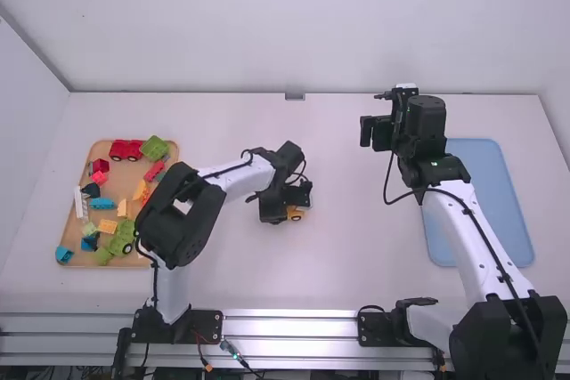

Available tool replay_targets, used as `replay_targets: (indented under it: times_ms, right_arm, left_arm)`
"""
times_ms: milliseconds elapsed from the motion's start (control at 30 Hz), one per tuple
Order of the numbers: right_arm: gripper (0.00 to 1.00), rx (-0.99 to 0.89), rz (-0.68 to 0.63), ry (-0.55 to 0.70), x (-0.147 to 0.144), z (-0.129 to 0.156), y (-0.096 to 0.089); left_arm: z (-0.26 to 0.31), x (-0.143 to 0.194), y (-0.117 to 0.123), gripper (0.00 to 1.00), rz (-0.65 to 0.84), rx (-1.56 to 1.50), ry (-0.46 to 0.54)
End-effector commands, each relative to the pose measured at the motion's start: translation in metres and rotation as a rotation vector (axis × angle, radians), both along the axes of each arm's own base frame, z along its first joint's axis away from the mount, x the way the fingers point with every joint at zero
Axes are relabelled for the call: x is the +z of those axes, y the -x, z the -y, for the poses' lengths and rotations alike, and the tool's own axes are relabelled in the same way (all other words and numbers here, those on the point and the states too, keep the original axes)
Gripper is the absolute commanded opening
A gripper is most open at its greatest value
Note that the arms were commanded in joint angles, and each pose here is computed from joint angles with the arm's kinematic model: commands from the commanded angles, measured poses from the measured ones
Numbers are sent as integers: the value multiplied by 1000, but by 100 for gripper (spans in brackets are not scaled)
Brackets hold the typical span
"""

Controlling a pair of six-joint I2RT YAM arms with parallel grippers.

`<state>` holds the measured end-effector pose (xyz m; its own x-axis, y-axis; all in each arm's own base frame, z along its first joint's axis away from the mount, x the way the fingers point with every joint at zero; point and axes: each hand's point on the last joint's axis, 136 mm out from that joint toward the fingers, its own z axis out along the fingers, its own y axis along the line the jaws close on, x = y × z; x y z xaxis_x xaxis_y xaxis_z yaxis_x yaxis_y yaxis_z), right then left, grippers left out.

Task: Assemble lego blocks to make yellow taxi

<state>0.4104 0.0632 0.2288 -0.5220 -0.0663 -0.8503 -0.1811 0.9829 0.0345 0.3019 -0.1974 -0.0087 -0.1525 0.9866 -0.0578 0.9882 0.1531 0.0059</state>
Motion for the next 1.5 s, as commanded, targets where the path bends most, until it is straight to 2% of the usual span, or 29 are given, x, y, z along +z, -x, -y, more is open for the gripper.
replay_targets:
  times_ms: [0,100,133,167,200,500,567,700,767,967,1100,1200,1233,1367,1467]
  right_arm:
    - [99,-3,30,-7,15,0,-6]
    - [99,-2,30,-7,15,0,-6]
    - [99,-2,30,-7,15,0,-6]
    - [99,-2,30,-7,15,0,-6]
    - [99,-2,30,-7,15,0,-6]
    - [99,-2,30,-7,15,0,-6]
    - [99,-3,30,-7,15,0,-6]
    - [99,-2,30,-7,15,0,-6]
    - [99,-2,30,-7,15,0,-6]
    - [99,-2,30,-7,15,0,-6]
    - [99,-2,30,-7,15,0,-6]
    - [99,-2,30,-7,15,0,-6]
    - [99,-2,30,-7,15,0,-6]
    - [99,-2,44,-8,18,-1,-8]
    - [99,-2,98,-16,30,-1,-14]
  left_arm:
    - [-3,-3,5,38,-15,1,-14]
    - [-4,-3,6,49,-20,1,-20]
    - [-4,-3,6,50,-20,1,-21]
    - [-5,-3,7,68,-24,0,-24]
    - [-6,-3,8,99,-29,0,-27]
    - [-15,4,6,99,-7,-24,-76]
    - [-10,16,2,99,27,-50,-41]
    - [7,49,-3,99,84,-157,104]
    - [7,64,-3,99,114,-188,120]
    - [-14,116,-17,99,295,-80,60]
    - [-28,151,-22,99,386,48,96]
    - [-52,187,-38,99,480,303,190]
    - [-54,189,-39,99,485,320,195]
    - [-116,220,-67,99,585,746,291]
    - [-180,227,-78,99,645,1127,295]
